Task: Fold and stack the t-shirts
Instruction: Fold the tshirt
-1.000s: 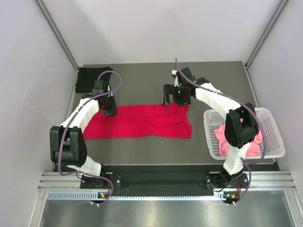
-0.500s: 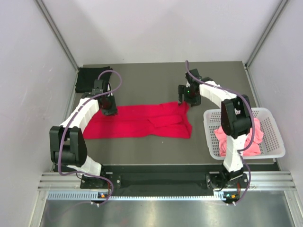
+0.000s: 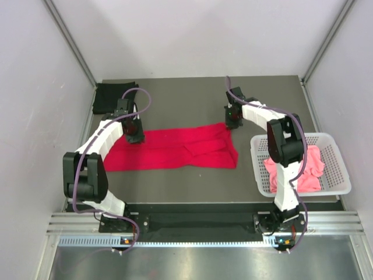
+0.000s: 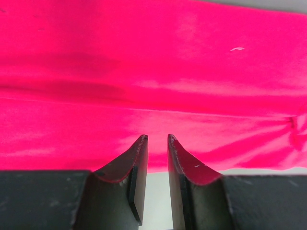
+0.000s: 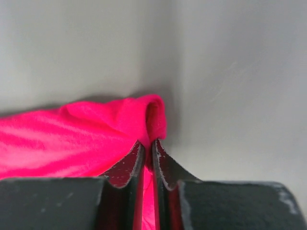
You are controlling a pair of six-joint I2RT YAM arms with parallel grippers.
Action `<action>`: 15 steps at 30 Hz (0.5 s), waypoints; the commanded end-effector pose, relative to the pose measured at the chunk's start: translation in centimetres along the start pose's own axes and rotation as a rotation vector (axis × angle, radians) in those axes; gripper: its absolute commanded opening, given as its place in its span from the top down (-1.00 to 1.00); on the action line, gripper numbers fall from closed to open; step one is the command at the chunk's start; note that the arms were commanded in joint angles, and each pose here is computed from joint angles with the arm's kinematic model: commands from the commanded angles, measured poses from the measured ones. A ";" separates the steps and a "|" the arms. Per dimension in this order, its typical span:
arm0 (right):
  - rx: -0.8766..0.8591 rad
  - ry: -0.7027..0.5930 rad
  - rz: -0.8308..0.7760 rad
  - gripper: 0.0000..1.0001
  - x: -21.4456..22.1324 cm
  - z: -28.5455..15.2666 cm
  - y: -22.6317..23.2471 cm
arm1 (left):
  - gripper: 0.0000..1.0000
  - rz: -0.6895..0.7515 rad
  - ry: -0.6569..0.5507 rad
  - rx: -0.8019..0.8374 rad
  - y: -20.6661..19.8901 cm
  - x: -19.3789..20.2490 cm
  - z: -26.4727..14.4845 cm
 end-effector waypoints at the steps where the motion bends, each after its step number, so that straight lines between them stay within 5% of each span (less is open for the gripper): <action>1: 0.145 -0.172 0.029 0.88 -5.1 0.3 -3.1 | 0.43 0.020 -0.015 -0.014 -0.2 -0.8 -0.1; 9: 0.098 -0.429 -0.022 0.81 -14.8 4.1 -3.1 | 0.45 0.025 0.009 -0.032 -0.2 -1.0 0.5; 15: 0.039 -0.666 0.078 0.17 -23.8 0.9 -1.6 | 0.45 0.029 0.004 -0.036 -0.2 -1.2 0.4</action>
Point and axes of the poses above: each gripper's point midway between its finger pads, its own z axis out along the fingers, its own y axis along the line the jaws close on, x = y × z, the point moved 4 cm from there along -z, back along the fingers, and after that the axes turned 11 degrees about -z, right-handed, at the moved point
